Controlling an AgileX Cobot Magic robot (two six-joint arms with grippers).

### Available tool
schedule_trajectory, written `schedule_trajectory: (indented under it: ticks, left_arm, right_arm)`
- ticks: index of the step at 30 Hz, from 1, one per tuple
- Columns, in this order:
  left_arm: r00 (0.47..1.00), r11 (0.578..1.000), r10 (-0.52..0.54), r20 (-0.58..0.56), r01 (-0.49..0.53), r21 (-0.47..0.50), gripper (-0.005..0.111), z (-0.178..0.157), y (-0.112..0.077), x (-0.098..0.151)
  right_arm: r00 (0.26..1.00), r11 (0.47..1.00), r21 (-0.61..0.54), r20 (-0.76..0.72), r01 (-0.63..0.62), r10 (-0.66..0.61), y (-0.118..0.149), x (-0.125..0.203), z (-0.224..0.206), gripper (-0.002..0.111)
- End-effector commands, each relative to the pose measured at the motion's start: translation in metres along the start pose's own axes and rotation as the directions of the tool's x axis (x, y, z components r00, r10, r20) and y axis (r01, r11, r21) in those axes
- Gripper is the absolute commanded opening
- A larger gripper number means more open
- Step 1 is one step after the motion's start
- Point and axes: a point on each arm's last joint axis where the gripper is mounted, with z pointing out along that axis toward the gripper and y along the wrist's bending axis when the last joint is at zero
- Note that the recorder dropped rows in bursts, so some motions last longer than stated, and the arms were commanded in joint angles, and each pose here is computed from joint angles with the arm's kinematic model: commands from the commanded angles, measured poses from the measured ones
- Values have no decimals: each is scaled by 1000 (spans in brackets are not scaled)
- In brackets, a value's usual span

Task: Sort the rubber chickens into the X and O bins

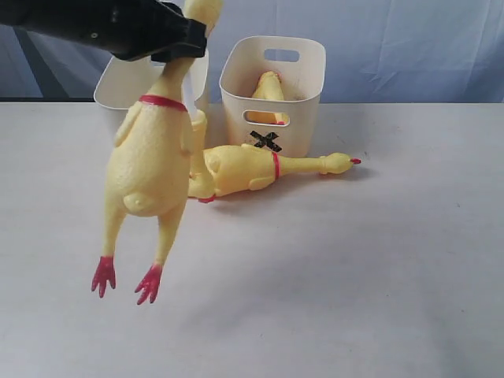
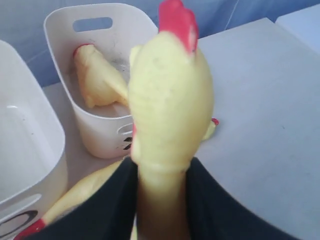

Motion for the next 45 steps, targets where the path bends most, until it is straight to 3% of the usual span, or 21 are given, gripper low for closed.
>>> schedule_trajectory:
  ticks: [1,10,18,23,28,40,45]
  left_arm:
    - [996,996,-91,22,91,-11,0,-18,21,-5]
    - [991,993,-112,-78,114,19,0,-33,43,4]
    - [989,994,24,-148,-8,106,0,-36,39,11]
    - [987,978,-13,-161,46,202,0,-29,34,14]
    - [966,959,-13,-258,85,270,0,-12,39,26]
    - [958,962,-45,-283,118,247,0,17,55,40]
    - [963,963,-38,-265,106,247,7,17,56,38]
  right_arm:
    - [1000,1000,-4,16,1,-1,0,-2,-1,-1]
    - [1000,1000,-4,16,1,-1,0,-2,-1,-1]
    - [1000,1000,-4,16,1,-1,0,-2,-1,-1]
    - [1000,1000,-4,16,1,-1,0,-2,-1,-1]
    - [1000,1000,-4,16,1,-1,0,-2,-1,-1]
    - [1000,1000,-4,16,1,-1,0,-2,-1,-1]
    - [1000,1000,-4,16,1,-1,0,-2,-1,-1]
